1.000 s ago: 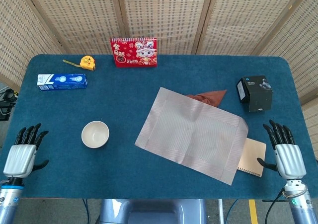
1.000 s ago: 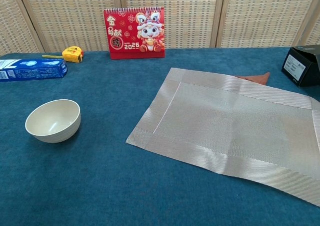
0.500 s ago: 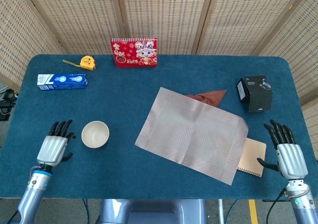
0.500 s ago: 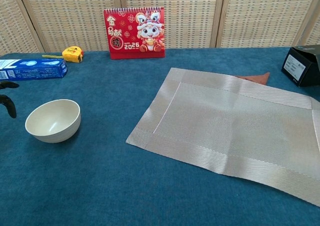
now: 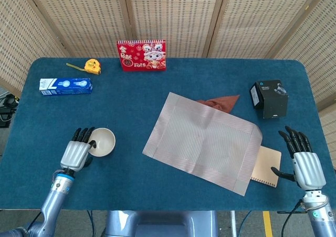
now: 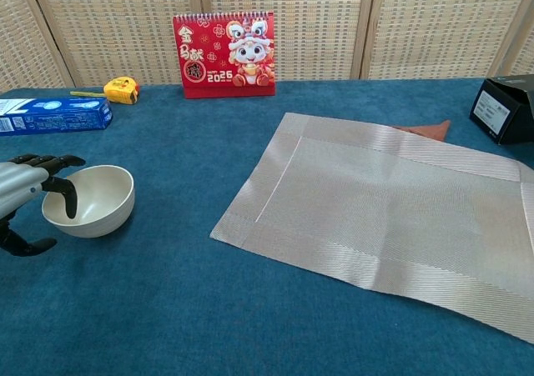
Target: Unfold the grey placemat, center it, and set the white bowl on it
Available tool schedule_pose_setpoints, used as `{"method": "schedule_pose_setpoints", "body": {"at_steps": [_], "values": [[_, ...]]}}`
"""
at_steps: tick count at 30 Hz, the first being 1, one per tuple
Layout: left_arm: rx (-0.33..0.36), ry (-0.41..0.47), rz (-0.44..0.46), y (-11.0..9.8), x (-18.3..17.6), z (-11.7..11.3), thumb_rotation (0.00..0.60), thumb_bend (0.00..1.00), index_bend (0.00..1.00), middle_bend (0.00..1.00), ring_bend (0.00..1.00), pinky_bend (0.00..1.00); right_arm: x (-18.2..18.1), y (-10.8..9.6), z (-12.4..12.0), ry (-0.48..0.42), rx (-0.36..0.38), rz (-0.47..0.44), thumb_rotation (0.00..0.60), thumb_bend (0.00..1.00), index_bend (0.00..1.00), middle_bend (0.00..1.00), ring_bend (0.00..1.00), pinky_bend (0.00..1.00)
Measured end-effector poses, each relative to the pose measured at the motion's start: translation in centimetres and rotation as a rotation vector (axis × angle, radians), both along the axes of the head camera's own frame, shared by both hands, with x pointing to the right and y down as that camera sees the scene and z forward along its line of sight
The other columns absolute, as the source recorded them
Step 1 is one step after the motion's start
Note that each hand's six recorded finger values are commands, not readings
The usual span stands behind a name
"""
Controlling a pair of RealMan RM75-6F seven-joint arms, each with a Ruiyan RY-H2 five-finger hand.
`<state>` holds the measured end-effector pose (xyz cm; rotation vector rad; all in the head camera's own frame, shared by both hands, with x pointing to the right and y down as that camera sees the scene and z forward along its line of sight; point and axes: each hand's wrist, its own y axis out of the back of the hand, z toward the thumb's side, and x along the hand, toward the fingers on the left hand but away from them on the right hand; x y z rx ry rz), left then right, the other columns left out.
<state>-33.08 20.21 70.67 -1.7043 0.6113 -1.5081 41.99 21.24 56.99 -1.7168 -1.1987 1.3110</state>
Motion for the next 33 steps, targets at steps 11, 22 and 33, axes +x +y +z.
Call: {"method": "schedule_pose_setpoints", "body": {"at_steps": [11,22,33], "values": [[0.039,0.019,-0.001,-0.5,1.2,0.8,0.6,0.52,0.6,0.0,0.0,0.0,0.0,0.0,0.2,-0.013,-0.012,0.0,0.6,0.14,0.13,0.0,0.0,0.0],[0.106,0.0,-0.005,-3.0,0.4,0.2,0.6,0.52,0.63,0.0,0.0,0.0,0.1,0.0,0.2,-0.016,-0.01,0.006,0.6,0.14,0.13,0.0,0.0,0.0],[0.158,-0.055,-0.049,-5.9,-2.4,-0.1,0.6,0.53,0.72,0.0,0.0,0.0,0.0,0.0,0.4,-0.019,-0.012,0.004,0.6,0.13,0.13,0.0,0.0,0.0]]}}
